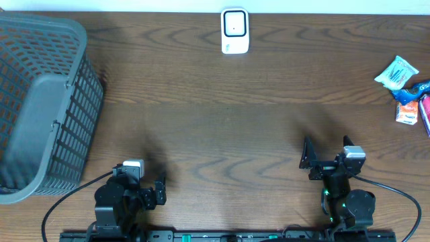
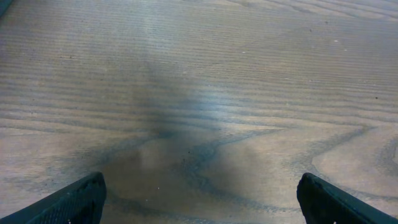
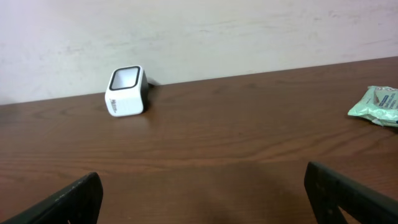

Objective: Scan the item barcode

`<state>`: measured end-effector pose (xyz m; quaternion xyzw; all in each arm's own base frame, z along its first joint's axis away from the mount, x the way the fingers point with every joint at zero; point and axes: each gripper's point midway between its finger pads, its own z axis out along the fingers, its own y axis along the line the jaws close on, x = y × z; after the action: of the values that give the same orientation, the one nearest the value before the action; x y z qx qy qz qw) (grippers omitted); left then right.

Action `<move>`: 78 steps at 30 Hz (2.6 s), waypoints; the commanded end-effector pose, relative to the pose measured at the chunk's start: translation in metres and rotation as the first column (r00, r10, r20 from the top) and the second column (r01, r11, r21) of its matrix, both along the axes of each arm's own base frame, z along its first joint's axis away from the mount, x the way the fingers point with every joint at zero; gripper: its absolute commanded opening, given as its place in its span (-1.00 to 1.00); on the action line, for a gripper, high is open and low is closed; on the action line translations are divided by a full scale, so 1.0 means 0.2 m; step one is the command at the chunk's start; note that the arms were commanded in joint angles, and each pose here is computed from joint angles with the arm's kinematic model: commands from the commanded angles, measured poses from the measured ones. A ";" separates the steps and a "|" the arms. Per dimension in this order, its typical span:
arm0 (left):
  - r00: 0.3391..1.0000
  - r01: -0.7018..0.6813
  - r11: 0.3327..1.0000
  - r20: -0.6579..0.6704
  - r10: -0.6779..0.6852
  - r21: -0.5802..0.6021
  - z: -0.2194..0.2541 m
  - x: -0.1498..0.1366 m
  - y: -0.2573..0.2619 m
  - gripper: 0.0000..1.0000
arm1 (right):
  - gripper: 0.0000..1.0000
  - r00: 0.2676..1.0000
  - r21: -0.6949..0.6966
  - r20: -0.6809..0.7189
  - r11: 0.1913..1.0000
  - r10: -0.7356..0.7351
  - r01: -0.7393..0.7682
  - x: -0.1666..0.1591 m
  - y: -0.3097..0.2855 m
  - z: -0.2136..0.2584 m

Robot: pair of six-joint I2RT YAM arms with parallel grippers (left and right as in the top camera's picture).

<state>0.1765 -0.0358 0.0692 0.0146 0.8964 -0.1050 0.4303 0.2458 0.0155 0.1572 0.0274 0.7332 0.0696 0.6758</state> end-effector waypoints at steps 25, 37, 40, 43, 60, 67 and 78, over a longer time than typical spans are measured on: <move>0.668 0.049 0.992 0.734 -0.120 0.118 0.91 0.23 -0.07 0.95 | 0.99 1.000 -0.017 0.004 1.000 -0.001 0.001 0.00 0.00 0.00; 0.572 0.023 0.998 0.817 -0.066 0.065 1.07 0.20 -0.05 0.95 | 0.98 1.000 -0.017 0.004 1.000 0.000 0.000 0.00 0.00 0.00; 0.564 0.034 0.999 0.825 -0.038 0.022 1.10 0.20 -0.05 0.96 | 0.98 1.000 -0.017 0.004 1.000 -0.001 0.001 0.00 0.00 0.00; 0.527 0.034 0.999 0.850 -0.033 0.017 1.15 0.18 -0.05 0.96 | 0.99 1.000 -0.017 0.004 1.000 -0.001 0.001 0.00 0.00 0.00; 0.600 0.007 1.000 0.800 -0.005 0.001 0.87 0.28 -0.03 0.96 | 0.99 1.000 -0.017 0.004 1.000 -0.001 0.001 0.00 0.00 0.00; 0.649 -0.004 1.000 0.761 -0.006 0.012 0.76 0.31 -0.02 0.96 | 0.99 1.000 -0.017 0.004 1.000 -0.001 0.001 0.00 0.00 0.00; 0.851 -0.088 0.995 0.522 0.055 0.038 0.37 0.34 0.08 0.96 | 0.99 1.000 -0.017 0.004 1.000 0.000 0.000 0.00 0.00 0.00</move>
<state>0.2448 -0.0255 0.1563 0.0330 0.7329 -0.0644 0.6764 0.2458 0.0155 0.1571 0.0264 0.7333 0.0687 0.6759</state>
